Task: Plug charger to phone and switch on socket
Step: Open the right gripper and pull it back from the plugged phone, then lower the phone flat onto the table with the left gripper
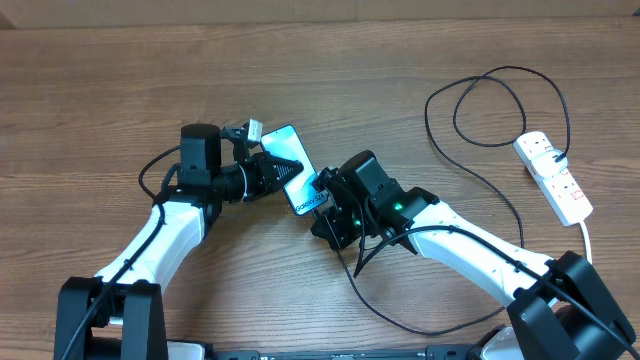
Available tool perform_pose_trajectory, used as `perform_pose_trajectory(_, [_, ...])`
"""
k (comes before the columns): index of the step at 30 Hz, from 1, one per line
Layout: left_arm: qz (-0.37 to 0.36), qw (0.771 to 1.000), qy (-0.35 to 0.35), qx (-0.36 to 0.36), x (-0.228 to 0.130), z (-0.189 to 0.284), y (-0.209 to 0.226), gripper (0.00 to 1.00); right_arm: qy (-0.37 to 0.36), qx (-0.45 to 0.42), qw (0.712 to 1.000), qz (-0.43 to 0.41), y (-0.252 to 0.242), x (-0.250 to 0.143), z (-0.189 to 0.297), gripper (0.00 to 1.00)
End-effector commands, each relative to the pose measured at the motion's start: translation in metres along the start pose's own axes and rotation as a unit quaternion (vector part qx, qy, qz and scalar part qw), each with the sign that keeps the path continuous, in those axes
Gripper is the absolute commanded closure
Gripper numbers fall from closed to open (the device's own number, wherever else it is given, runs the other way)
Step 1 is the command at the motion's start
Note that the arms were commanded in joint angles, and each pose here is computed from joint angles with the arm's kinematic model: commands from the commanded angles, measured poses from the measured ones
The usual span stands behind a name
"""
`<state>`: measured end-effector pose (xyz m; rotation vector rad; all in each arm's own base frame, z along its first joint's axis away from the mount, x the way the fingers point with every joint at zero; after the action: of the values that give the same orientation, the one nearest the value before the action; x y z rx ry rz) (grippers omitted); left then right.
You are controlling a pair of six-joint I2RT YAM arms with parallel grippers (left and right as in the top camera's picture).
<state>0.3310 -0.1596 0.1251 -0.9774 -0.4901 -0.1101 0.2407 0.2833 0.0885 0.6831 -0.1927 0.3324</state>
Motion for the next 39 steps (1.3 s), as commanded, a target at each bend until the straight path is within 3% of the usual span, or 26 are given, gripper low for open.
perform_pose_trajectory(1, [-0.004, 0.994, 0.078, -0.082, -0.041, -0.014, -0.036, 0.96, -0.086, 0.042, 0.994, 0.047, 0.037, 0.052, 0.022, 0.96])
perform_pose_trajectory(9, [-0.004, 0.995, 0.072, -0.068, -0.038, -0.014, -0.031, 0.96, -0.061, 0.030, 0.997, 0.028, 0.031, 0.041, 0.020, 0.95])
perform_pose_trajectory(16, [-0.006, 0.998, 0.058, -0.033, -0.034, -0.016, -0.021, 0.96, -0.042, 0.023, 0.999, 0.005, 0.026, 0.033, 0.019, 0.86])
perform_pose_trajectory(22, [-0.004, 0.999, 0.042, 0.010, -0.029, -0.017, -0.008, 0.96, -0.040, 0.019, 0.999, -0.001, 0.025, 0.031, 0.025, 0.66])
perform_pose_trajectory(27, [0.018, 0.999, 0.043, 0.022, -0.031, -0.018, -0.006, 0.96, -0.075, 0.011, 0.997, -0.021, 0.013, 0.044, 0.056, 0.38])
perform_pose_trajectory(37, [-0.019, 0.996, 0.080, -0.025, -0.047, -0.028, -0.030, 0.96, -0.106, -0.030, 0.987, -0.115, -0.033, 0.038, 0.123, 0.27])
perform_pose_trajectory(39, [-0.039, 0.996, 0.078, -0.030, -0.044, -0.027, -0.032, 0.96, -0.097, -0.035, 0.987, -0.125, -0.034, 0.031, 0.126, 0.21])
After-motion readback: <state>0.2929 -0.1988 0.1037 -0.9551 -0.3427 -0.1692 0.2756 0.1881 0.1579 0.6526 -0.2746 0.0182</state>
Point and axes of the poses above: each gripper's point midway between its finger pads, its own z axis back along the fingers, its own y axis along the line the jaws close on, x = y × z, the point moved 2 cm from there along z, back along the fingers, and after that the axes turned 14 degrees about -z, right-handed, at the moved point
